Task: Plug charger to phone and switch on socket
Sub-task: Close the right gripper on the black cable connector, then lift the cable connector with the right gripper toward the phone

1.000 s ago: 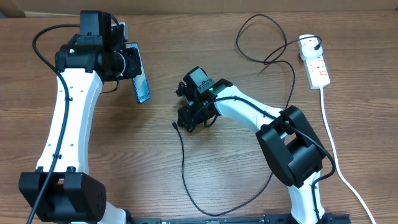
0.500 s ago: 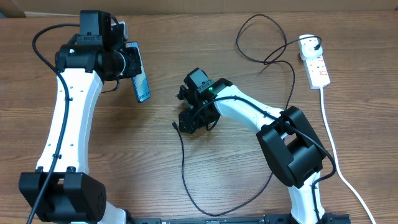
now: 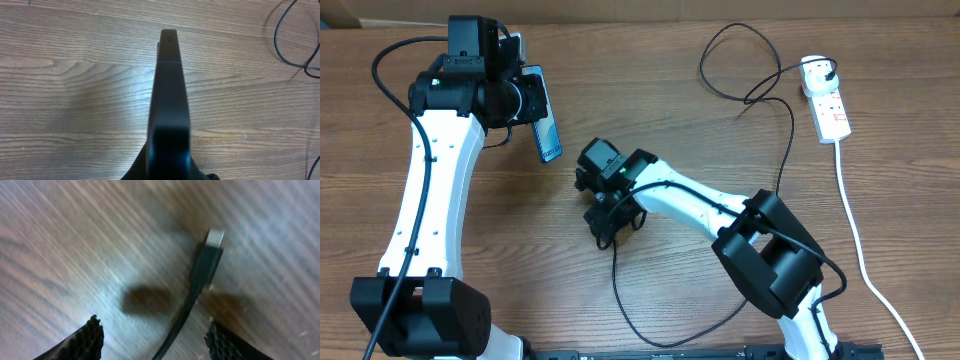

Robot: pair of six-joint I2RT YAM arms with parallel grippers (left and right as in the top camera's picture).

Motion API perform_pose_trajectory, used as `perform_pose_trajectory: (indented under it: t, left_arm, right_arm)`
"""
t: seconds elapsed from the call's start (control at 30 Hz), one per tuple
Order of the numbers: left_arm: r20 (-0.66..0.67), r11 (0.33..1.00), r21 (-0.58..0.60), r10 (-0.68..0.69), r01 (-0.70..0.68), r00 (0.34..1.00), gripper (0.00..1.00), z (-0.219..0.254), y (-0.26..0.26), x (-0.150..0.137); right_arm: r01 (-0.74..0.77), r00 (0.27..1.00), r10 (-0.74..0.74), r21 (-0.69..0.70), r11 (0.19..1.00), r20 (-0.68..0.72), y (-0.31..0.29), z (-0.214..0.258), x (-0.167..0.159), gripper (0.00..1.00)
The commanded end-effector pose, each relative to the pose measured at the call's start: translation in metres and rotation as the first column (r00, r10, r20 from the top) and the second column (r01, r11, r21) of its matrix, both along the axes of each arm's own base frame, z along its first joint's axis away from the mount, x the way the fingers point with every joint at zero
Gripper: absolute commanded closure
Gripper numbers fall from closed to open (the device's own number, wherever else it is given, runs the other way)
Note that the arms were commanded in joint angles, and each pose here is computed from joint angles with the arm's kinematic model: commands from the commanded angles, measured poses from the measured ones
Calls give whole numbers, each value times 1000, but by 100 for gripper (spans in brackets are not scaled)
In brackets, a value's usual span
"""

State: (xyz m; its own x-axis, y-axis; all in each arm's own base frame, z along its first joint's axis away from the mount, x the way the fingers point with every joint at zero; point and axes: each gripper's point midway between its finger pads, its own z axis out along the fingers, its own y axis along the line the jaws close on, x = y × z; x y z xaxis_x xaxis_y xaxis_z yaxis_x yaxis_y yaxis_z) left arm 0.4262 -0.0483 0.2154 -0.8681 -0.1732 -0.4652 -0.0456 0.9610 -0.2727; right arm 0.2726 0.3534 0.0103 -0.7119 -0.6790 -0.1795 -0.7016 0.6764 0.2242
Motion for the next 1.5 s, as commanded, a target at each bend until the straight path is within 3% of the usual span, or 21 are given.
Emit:
perform_pose_trajectory:
  t: [0.0,0.1,0.37,0.93,1.47]
  left_arm:
    - [24,1000,-5,2,-2,1000,96,8,-3,2]
    - [21,1000,-5,3,-2,1000,96,8,-3,2]
    - [22,1000,-5,3,-3,1000,96,8,-3,2]
    - [11,1000,-13,16,-16,1000,96,7,-3,1]
    - [12,1000,-12,16,-16,1000,96,7,-3,1]
  right_arm:
    - [29,996,-28,-12,1000,81,0,1,24,35]
    - [35,995,-36,4,999,94,2,2,30,38]
    - [36,994,-37,11,999,100,3,1,32,63]
    - [47,995,-50,34,998,82,4,-10,38,72]
    - [67,995,-71,54,996,65,1,-10,44,91]
